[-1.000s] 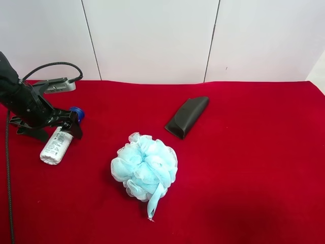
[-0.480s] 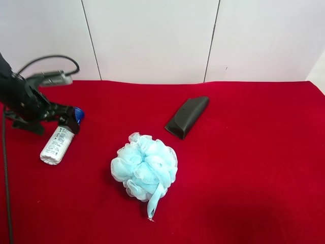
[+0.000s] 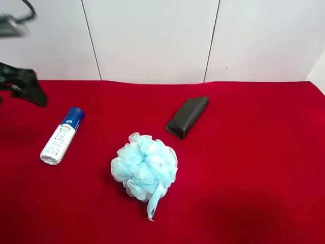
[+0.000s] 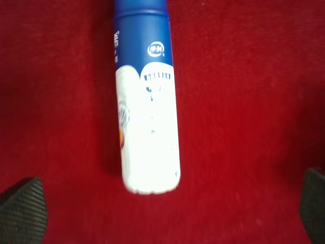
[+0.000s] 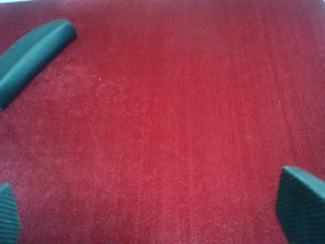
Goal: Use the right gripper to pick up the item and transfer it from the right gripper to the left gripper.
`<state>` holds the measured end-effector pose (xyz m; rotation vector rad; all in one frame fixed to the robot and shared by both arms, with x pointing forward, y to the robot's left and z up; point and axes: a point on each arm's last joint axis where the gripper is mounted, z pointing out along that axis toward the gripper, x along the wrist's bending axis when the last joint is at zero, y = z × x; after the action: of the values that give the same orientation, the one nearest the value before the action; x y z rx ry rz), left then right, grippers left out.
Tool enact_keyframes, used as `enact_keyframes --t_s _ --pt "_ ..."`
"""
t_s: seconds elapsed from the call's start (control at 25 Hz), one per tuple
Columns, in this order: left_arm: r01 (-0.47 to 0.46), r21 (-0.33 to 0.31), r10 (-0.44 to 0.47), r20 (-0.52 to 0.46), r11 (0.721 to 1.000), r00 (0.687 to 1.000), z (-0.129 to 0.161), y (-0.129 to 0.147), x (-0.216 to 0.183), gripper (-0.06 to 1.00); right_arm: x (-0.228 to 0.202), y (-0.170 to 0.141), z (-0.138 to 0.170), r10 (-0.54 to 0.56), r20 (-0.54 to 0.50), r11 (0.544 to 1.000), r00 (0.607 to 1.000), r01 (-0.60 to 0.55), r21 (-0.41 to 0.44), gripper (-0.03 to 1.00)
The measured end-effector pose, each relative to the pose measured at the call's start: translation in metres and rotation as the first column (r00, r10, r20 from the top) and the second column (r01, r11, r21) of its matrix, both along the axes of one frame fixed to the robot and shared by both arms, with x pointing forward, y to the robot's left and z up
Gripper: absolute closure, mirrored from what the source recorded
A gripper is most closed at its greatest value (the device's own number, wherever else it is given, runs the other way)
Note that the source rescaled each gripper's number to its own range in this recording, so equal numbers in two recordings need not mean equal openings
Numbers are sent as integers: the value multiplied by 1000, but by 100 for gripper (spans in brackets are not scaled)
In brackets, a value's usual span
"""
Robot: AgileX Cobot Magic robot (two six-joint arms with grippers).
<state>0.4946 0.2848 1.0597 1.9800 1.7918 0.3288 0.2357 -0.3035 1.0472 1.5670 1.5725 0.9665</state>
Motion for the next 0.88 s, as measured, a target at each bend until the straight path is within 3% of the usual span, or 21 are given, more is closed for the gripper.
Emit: enact_keyframes --t_s 0.24,0.48,0.64,0.88 --pt "12 -1 -12 90 1000 996 54 0 -68 -5 0 0 0 0 0 1000 1000 0 0 -3" --pt "15 68 -27 182 998 983 83 5 -142 -5 0 0 0 0 0 1000 1000 0 0 -3" --pt "-12 109 -21 291 994 956 85 9 -183 -5 0 0 0 0 0 1000 1000 0 0 -3" --pt "-23 117 -19 341 993 940 52 10 -222 -5 0 0 0 0 0 1000 1000 0 0 -3"
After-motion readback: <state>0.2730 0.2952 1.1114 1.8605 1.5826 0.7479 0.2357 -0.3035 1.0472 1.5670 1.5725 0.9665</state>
